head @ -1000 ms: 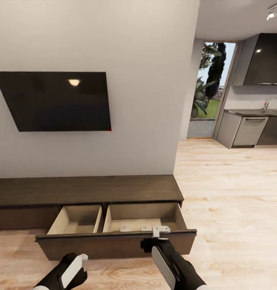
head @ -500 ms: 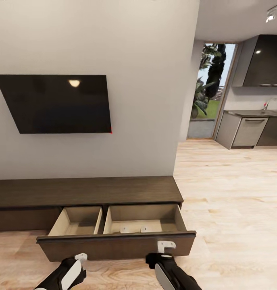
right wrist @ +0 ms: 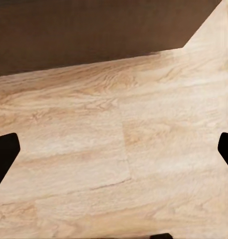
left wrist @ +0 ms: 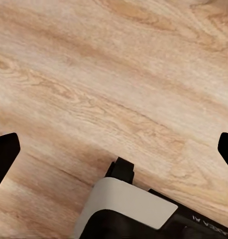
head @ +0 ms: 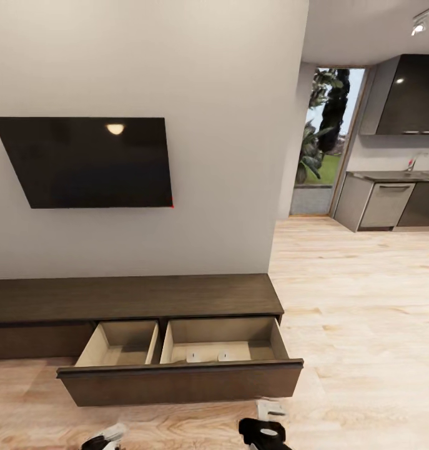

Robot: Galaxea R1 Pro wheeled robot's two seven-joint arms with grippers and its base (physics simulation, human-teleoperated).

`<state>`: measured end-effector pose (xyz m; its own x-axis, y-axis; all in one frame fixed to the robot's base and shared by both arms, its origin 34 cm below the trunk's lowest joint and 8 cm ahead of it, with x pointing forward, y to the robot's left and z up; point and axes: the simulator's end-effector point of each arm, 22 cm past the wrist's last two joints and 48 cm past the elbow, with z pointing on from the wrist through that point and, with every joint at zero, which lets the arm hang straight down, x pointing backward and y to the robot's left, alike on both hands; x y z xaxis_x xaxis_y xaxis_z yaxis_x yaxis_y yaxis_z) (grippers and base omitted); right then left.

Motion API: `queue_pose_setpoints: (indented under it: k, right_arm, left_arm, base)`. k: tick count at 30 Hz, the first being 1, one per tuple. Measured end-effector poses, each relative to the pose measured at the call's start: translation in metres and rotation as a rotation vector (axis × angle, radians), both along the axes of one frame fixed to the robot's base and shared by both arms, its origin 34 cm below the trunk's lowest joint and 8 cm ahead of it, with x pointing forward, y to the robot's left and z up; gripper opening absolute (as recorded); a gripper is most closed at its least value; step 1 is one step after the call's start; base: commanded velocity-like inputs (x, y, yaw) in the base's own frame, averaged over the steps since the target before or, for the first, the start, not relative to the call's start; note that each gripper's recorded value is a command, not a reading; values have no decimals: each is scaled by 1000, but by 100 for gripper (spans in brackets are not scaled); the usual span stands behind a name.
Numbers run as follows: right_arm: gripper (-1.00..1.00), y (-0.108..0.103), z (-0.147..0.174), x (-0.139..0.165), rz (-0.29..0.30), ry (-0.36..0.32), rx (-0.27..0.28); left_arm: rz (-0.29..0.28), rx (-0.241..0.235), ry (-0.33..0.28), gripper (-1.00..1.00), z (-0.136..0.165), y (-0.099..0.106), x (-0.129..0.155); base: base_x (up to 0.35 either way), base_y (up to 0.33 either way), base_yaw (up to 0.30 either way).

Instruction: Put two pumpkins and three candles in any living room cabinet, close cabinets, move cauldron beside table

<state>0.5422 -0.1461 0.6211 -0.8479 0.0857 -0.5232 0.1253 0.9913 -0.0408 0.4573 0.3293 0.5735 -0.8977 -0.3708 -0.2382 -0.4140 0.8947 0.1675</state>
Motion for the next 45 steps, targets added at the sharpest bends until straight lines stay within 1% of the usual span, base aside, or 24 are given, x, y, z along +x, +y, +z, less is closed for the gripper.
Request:
queue_pose_setpoints:
  k: [2, 4, 7, 10, 14, 17, 19, 22, 26, 29, 33, 35, 37, 41, 45]
  right_arm:
    - [100, -12, -10, -13, -13, 4, -25]
    - [100, -20, -17, -23, -21, 11, -45]
    - [100, -25, -23, -33, -24, 23, -57]
    - [100, -27, -24, -42, -27, 36, -61]
    - [100, -27, -31, -60, -24, 61, -57]
    - [100, -23, -42, -82, -14, 87, -36]
    - [100, -27, -50, -100, -11, 113, -40]
    - [100, -38, -60, -126, -12, 151, -64]
    - [100, -47, -70, -152, -9, 201, -79]
    - [100, -51, -73, -163, -18, 222, -80]
    - [100, -52, -74, -168, -27, 231, -79]
    - [100, -52, -75, -169, -30, 233, -79]
    - [100, -53, -75, -169, -31, 234, -79]
    - [100, -53, -75, -171, -32, 236, -79]
    - [100, -55, -76, -173, -33, 239, -81]
  left_arm:
    - [-1, -13, 0, 100, -3, 0, -5]
    - [2, -14, -12, 100, -4, 0, -4]
    - [2, -13, -21, 100, -4, 1, -4]
    - [2, -8, -16, 100, -4, 5, -10]
    - [-22, 19, -3, 100, -4, 17, -20]
    - [-45, 49, 0, 100, -6, 29, -28]
    - [-49, 59, 7, 100, -9, 33, -37]
    - [-53, 64, 27, 100, -14, 35, -54]
    - [-57, 70, 51, 100, -21, 37, -79]
    - [-58, 72, 60, 100, -24, 37, -90]
    - [-61, 67, 73, 100, -28, 32, -102]
    - [-62, 65, 97, 100, -31, 30, -116]
    - [-65, 57, 111, 100, -34, 28, -124]
    - [-71, 16, 99, 100, -39, 20, -131]
    - [-69, 5, 100, 100, -40, 19, -136]
  base:
    - [0, 0, 0]
    - [0, 0, 0]
    - [0, 0, 0]
    - [0, 0, 0]
    - [0, 0, 0]
    - [0, 0, 0]
    - [0, 0, 0]
    - [0, 0, 0]
    - [0, 0, 0]
    - [0, 0, 0]
    - [0, 0, 0]
    - [0, 0, 0]
    - [0, 0, 0]
    - [0, 0, 0]
    - [0, 0, 0]
